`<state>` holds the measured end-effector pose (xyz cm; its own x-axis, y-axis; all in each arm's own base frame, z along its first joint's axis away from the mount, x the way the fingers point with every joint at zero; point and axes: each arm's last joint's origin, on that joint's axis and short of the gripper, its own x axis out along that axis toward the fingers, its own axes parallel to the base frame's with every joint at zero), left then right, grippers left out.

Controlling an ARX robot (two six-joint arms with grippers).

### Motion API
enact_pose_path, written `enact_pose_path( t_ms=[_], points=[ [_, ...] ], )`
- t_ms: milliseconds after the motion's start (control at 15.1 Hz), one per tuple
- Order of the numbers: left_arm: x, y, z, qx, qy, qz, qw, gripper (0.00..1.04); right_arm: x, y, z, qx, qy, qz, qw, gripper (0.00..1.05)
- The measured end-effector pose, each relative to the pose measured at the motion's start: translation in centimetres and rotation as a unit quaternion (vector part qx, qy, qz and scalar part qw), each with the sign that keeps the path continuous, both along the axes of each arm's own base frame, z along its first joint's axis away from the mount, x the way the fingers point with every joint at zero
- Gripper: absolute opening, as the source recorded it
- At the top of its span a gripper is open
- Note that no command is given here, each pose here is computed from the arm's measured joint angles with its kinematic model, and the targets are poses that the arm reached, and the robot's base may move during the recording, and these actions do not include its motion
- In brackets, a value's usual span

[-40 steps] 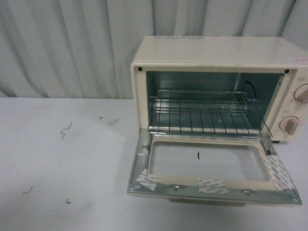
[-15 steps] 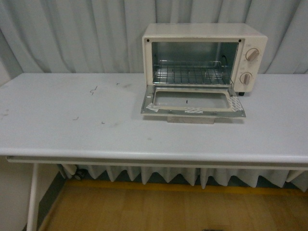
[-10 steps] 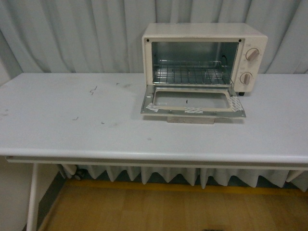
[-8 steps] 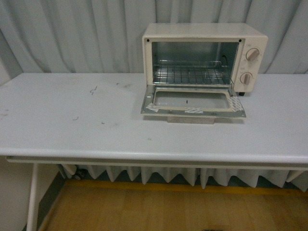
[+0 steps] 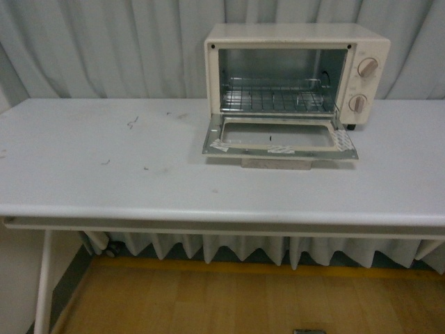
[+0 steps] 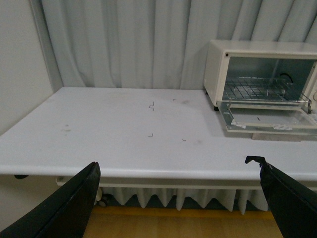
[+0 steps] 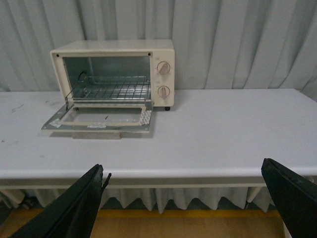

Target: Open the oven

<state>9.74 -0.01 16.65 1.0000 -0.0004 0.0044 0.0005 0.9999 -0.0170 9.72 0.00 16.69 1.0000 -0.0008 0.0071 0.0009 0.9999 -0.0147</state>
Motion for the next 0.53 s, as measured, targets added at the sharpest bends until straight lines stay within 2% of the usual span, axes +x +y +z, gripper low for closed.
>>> enact_pose_path(
  t_ms=[531],
  points=[
    [0.00, 0.00, -0.03, 0.000, 0.002, 0.000, 1.000, 0.98, 0.00, 0.00, -0.02, 0.000, 0.001, 0.001, 1.000, 0.98]
  ],
)
